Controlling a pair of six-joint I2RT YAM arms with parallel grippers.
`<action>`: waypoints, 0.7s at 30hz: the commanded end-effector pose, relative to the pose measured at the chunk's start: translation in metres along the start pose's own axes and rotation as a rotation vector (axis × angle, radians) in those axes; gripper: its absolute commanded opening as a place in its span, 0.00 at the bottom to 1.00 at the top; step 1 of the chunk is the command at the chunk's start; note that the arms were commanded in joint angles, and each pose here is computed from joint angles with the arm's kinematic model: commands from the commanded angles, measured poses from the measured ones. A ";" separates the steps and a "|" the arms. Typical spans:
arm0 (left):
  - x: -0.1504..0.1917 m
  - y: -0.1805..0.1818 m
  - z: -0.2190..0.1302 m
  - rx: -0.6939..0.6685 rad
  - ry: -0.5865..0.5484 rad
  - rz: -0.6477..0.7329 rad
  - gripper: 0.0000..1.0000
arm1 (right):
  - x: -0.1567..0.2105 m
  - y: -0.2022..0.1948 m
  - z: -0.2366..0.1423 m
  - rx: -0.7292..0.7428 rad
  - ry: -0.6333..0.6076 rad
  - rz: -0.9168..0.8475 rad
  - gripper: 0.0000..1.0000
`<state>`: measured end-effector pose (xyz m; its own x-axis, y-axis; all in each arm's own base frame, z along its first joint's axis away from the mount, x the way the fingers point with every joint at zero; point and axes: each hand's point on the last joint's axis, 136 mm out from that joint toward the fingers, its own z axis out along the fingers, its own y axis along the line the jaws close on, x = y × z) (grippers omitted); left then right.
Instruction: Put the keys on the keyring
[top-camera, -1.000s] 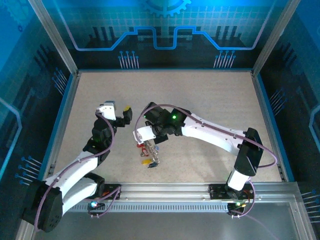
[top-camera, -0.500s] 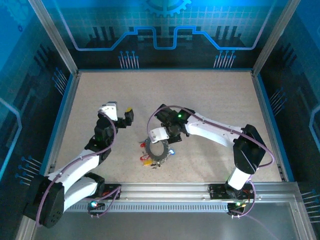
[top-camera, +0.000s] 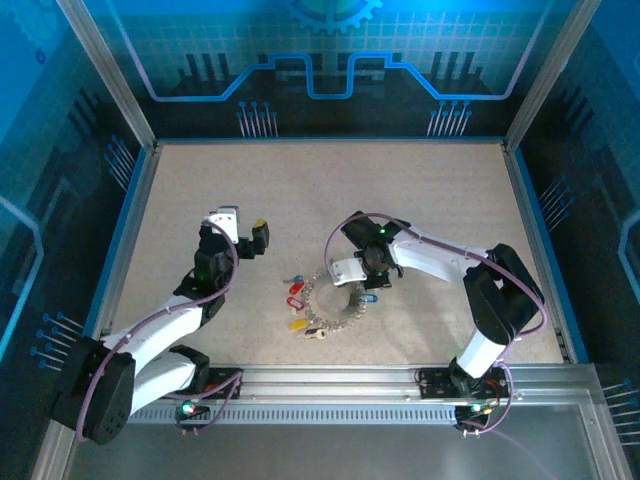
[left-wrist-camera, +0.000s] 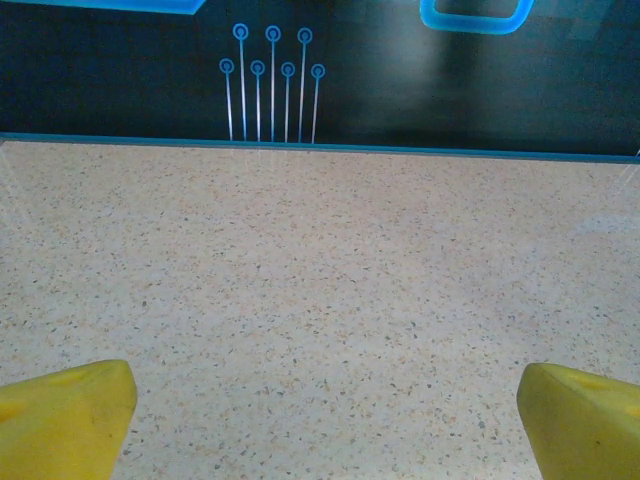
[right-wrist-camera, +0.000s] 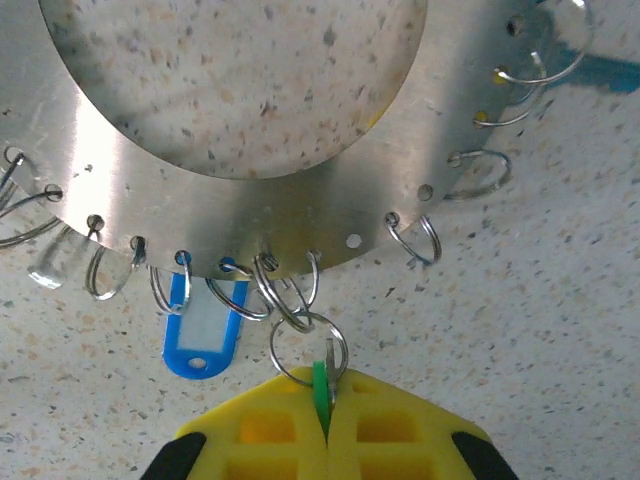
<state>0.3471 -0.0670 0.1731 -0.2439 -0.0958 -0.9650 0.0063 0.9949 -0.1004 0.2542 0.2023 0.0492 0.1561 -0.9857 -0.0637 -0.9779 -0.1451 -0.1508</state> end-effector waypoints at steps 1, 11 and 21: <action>0.000 0.009 0.000 -0.040 -0.008 0.009 0.99 | 0.010 0.004 0.015 -0.026 -0.010 0.012 0.00; -0.001 0.009 -0.003 -0.074 -0.021 0.053 0.99 | 0.031 0.009 0.036 -0.033 -0.011 0.089 0.10; -0.002 0.017 -0.006 -0.114 -0.029 0.046 0.99 | 0.025 0.004 0.013 -0.042 -0.131 0.173 1.00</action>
<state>0.3439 -0.0557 0.1694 -0.2406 -0.0497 -0.9693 -0.0641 0.9973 -0.0353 0.2601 0.1738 0.0198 0.0318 -0.9906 -0.1331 -0.9944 -0.0178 -0.1046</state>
